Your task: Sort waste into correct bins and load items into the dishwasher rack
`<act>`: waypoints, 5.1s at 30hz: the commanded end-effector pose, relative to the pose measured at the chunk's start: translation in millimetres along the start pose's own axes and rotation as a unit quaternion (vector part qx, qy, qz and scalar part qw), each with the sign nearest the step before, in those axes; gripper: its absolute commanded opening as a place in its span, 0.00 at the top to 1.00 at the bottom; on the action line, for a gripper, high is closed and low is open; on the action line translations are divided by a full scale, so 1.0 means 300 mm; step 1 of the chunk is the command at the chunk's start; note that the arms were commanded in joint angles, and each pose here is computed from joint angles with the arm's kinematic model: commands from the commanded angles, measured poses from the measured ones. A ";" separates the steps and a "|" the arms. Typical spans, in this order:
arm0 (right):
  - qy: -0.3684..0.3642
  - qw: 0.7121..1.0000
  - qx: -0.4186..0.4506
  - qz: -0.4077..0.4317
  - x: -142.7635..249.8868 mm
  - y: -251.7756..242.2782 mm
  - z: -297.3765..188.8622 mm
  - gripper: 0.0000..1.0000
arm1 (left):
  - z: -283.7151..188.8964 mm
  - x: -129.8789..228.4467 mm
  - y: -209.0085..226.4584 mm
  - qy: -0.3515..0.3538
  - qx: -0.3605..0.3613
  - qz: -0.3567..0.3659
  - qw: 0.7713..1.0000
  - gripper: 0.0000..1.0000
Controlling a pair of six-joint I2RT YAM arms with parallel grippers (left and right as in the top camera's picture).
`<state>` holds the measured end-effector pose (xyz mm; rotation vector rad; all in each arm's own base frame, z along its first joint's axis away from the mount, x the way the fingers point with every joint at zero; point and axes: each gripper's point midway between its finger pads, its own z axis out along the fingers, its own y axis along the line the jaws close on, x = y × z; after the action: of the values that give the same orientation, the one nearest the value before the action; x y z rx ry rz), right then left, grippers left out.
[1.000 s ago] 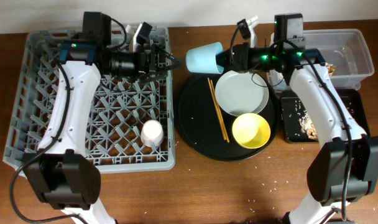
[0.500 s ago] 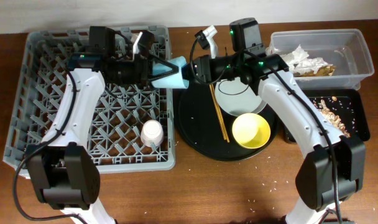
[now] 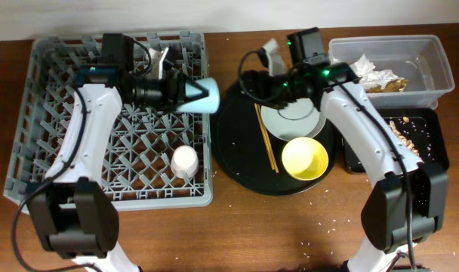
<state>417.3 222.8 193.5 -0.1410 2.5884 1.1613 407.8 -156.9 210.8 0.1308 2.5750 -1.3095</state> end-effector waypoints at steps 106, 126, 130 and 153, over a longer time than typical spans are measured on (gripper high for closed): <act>-0.196 0.914 0.286 0.211 0.062 -0.518 -0.959 0.02 | 0.676 -0.104 -0.182 0.029 -0.218 0.287 0.932 0.01; -0.196 0.914 0.286 0.211 0.062 -0.518 -0.959 0.02 | 0.798 -0.238 -0.038 -0.062 -0.309 0.270 0.910 1.00; -0.196 0.914 0.286 0.211 0.062 -0.518 -0.959 0.01 | 0.178 -0.447 -0.230 -0.218 -0.392 0.242 0.860 1.00; -0.196 0.914 0.286 0.211 0.062 -0.518 -0.959 0.01 | -0.373 -0.614 0.427 -0.109 -0.744 0.220 0.621 1.00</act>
<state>366.3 -92.6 255.0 0.7385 2.5199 0.4295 585.9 25.1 236.9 0.1739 2.2680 1.0244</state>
